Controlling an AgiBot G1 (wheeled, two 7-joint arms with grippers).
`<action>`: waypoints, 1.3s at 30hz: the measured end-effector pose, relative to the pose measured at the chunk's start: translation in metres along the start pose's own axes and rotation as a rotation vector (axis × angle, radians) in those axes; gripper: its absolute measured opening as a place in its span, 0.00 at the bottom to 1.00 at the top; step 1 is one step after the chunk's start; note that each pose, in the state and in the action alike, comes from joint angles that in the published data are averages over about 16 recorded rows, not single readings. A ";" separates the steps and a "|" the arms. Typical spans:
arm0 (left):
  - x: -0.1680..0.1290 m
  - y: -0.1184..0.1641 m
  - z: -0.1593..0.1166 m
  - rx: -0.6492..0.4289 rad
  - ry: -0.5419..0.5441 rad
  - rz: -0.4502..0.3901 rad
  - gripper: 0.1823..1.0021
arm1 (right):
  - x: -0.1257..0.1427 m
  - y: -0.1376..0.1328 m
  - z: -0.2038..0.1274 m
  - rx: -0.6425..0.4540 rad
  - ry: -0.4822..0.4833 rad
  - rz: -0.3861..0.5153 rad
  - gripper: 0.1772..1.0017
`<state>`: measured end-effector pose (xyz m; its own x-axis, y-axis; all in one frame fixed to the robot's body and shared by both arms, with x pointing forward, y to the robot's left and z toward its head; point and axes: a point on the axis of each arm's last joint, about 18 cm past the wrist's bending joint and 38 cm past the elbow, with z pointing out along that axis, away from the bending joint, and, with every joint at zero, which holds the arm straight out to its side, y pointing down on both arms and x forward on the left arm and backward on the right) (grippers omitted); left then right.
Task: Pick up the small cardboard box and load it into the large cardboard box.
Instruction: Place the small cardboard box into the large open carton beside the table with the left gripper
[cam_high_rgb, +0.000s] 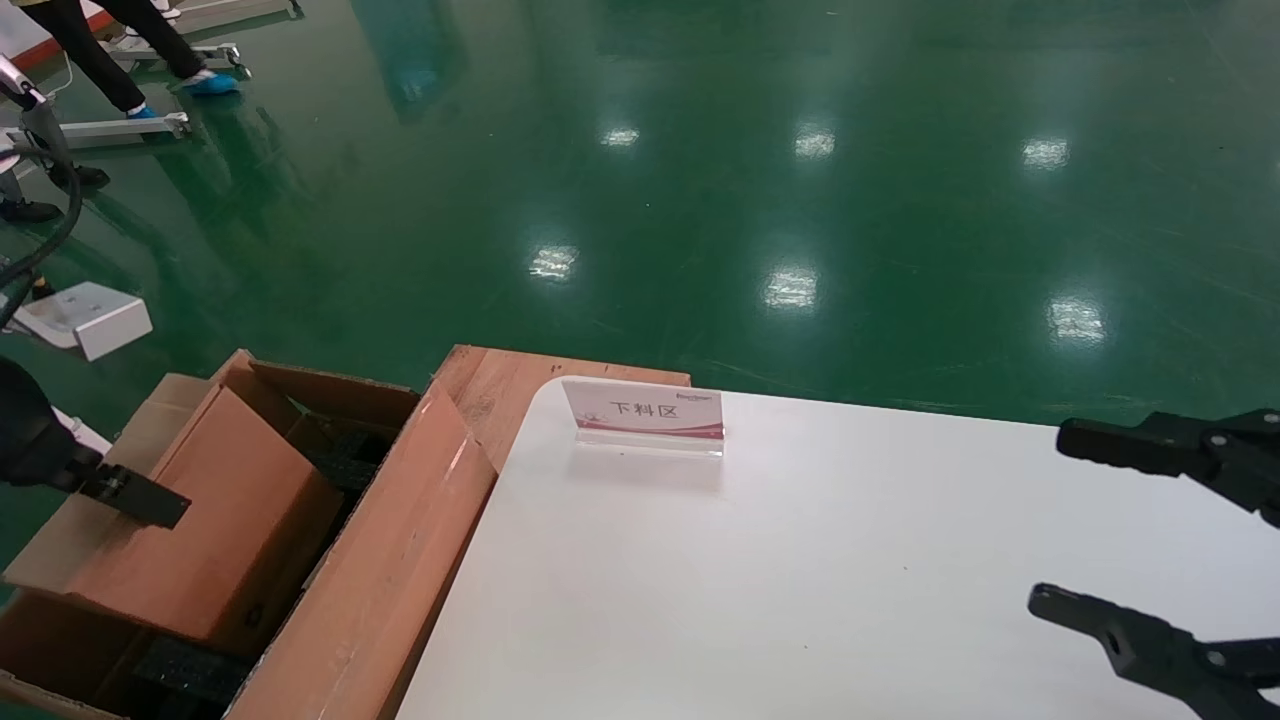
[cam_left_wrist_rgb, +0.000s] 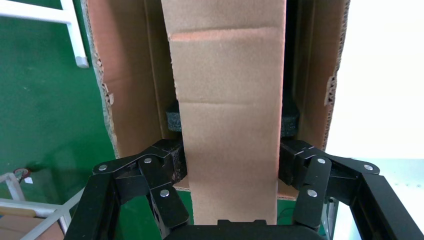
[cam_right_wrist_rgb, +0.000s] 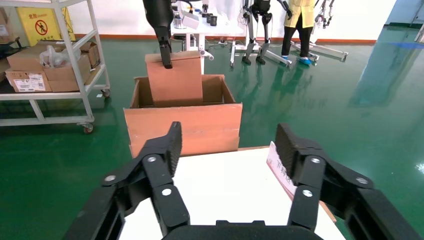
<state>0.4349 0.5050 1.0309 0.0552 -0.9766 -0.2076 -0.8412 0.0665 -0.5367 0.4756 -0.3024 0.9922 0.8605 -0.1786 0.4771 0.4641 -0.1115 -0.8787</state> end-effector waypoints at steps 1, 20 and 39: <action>-0.001 0.001 0.002 -0.001 0.001 0.001 0.15 | 0.000 0.000 0.000 0.000 0.000 0.000 0.55; -0.017 0.014 0.028 -0.064 -0.079 0.050 0.15 | 0.000 0.000 0.000 0.000 0.000 0.000 0.94; -0.026 0.012 0.041 -0.065 -0.148 0.066 0.15 | 0.000 0.000 0.000 0.000 0.000 0.000 1.00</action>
<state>0.4452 0.5396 0.9968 0.0736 -0.9295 -0.3614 -0.8785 0.1111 -0.4647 0.4756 -0.3024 0.9922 0.8605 -0.1786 0.4771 0.4641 -0.1115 -0.8787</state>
